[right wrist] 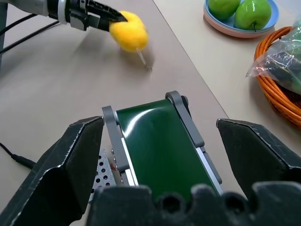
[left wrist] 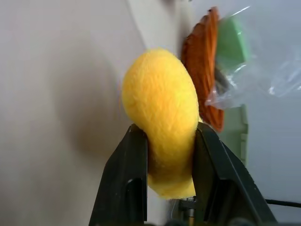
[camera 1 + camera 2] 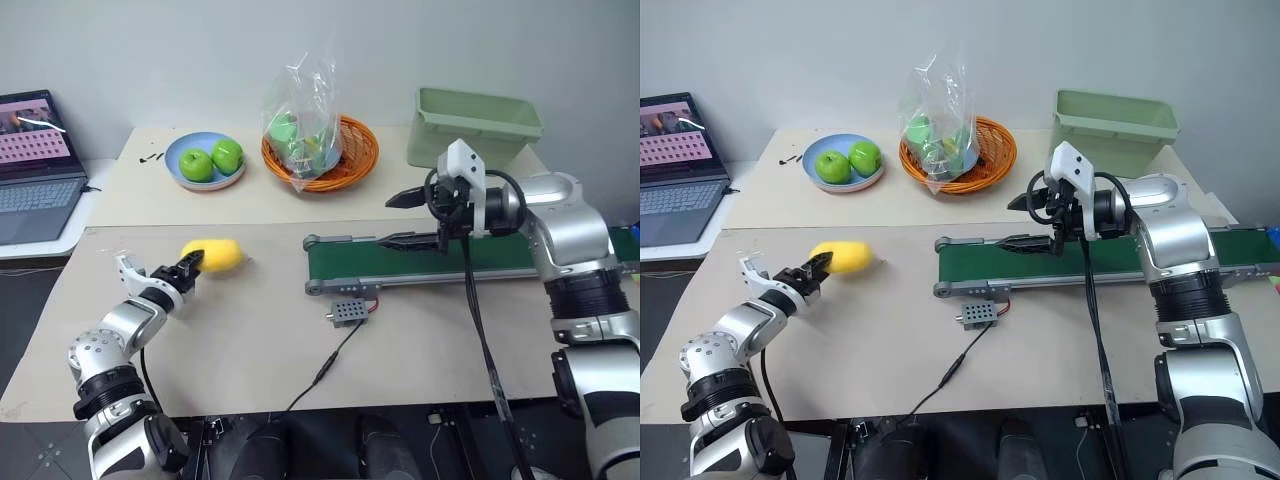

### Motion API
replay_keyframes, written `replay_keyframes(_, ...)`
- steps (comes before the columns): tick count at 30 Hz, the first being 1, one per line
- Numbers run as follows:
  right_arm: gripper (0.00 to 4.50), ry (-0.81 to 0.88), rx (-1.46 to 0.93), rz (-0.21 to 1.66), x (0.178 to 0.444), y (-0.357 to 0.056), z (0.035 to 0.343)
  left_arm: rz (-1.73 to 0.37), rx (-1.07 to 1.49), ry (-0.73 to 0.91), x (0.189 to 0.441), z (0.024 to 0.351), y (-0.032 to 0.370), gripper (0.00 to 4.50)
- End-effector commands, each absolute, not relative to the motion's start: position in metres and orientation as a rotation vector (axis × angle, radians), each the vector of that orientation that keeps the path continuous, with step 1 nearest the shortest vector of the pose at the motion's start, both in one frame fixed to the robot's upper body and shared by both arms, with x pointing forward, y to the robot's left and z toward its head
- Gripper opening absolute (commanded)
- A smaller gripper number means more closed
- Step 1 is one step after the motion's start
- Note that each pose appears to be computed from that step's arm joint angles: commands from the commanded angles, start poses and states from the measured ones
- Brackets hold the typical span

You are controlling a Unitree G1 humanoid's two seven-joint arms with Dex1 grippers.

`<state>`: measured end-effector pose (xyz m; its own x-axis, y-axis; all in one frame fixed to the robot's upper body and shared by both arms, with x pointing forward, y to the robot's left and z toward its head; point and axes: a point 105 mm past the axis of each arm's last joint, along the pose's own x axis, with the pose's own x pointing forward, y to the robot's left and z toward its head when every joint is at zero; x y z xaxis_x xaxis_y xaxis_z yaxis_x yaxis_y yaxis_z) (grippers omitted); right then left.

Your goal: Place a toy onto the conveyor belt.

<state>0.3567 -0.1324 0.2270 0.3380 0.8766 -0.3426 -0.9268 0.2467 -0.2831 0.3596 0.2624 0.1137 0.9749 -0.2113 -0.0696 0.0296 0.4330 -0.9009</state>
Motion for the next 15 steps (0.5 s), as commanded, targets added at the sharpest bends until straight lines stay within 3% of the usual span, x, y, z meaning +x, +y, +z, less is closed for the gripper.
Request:
replay_keyframes(1,4.50,0.053,-0.516,1.230,0.357,-0.130,0.246,-0.316,-0.691,-0.105,0.362,0.222,0.240,1.28)
replay_keyframes(4,4.50,0.049,-0.518,1.235,0.358,-0.127,0.247,-0.341,-0.140,-0.140,0.363,0.249,0.206,1.28)
replay_keyframes(7,4.50,0.049,-0.519,1.246,0.359,-0.125,0.246,-0.418,0.523,-0.139,0.355,0.235,0.172,1.28)
replay_keyframes(11,4.50,0.047,-0.524,1.246,0.362,-0.123,0.246,-0.444,1.047,-0.292,0.346,0.229,0.160,1.28)
replay_keyframes(15,4.50,0.046,-0.521,1.251,0.362,-0.122,0.244,-0.460,1.407,-0.462,0.335,0.216,0.158,1.28)
